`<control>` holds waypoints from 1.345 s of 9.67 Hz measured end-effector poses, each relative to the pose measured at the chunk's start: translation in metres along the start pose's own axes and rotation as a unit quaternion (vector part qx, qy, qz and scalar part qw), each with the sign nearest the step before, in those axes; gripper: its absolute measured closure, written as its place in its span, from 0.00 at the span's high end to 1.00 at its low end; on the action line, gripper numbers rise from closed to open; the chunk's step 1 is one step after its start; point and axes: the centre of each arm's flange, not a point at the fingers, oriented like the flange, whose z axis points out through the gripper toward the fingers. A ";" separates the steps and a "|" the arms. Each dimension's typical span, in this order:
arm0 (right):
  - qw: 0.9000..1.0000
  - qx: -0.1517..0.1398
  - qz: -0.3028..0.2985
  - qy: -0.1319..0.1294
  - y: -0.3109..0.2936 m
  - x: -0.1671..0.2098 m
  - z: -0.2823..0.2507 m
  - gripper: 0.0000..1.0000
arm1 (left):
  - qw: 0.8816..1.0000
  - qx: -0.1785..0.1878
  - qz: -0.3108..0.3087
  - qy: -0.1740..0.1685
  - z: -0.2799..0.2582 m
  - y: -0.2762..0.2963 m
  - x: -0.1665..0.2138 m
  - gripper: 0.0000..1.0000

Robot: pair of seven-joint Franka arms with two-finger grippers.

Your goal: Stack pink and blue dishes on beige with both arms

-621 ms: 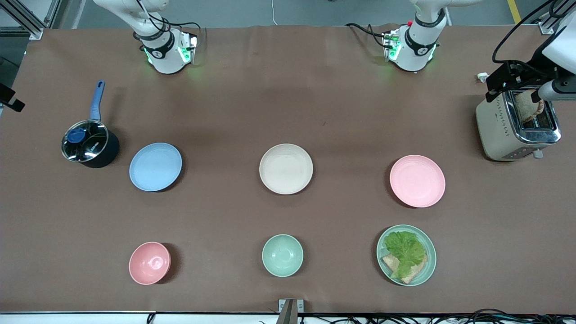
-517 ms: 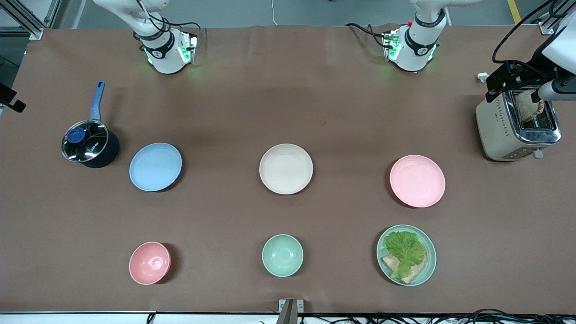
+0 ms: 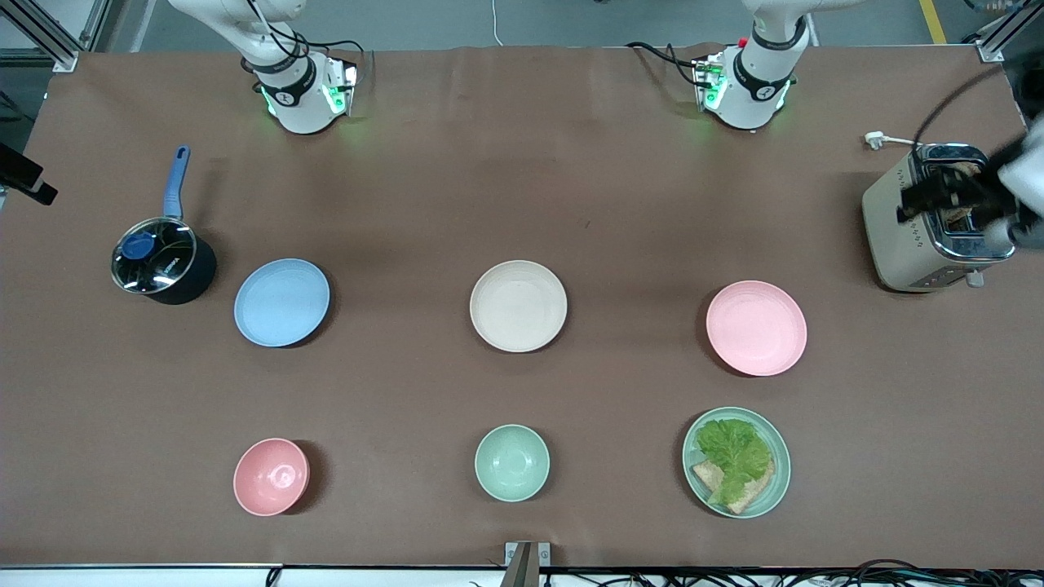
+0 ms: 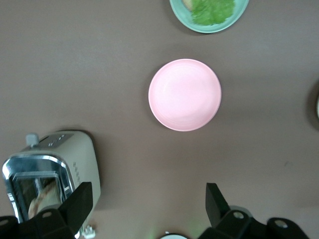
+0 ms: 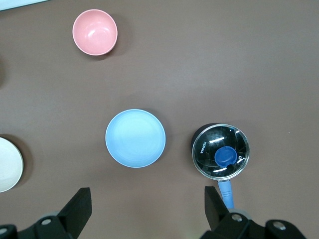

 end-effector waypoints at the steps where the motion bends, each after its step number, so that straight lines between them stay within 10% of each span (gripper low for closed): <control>1: 1.000 0.000 -0.011 -0.003 0.000 0.001 0.002 1.00 | 1.000 -0.014 0.008 -0.005 0.047 -0.039 0.019 1.00; 9: 0.981 0.099 -0.155 -0.065 0.033 0.046 0.300 1.00 | 0.985 -0.161 0.059 -0.009 0.360 -0.076 0.071 0.94; 13: 0.967 0.120 -0.220 -0.054 0.043 0.042 0.430 1.00 | 0.982 -0.174 0.069 -0.017 0.385 -0.061 0.075 0.40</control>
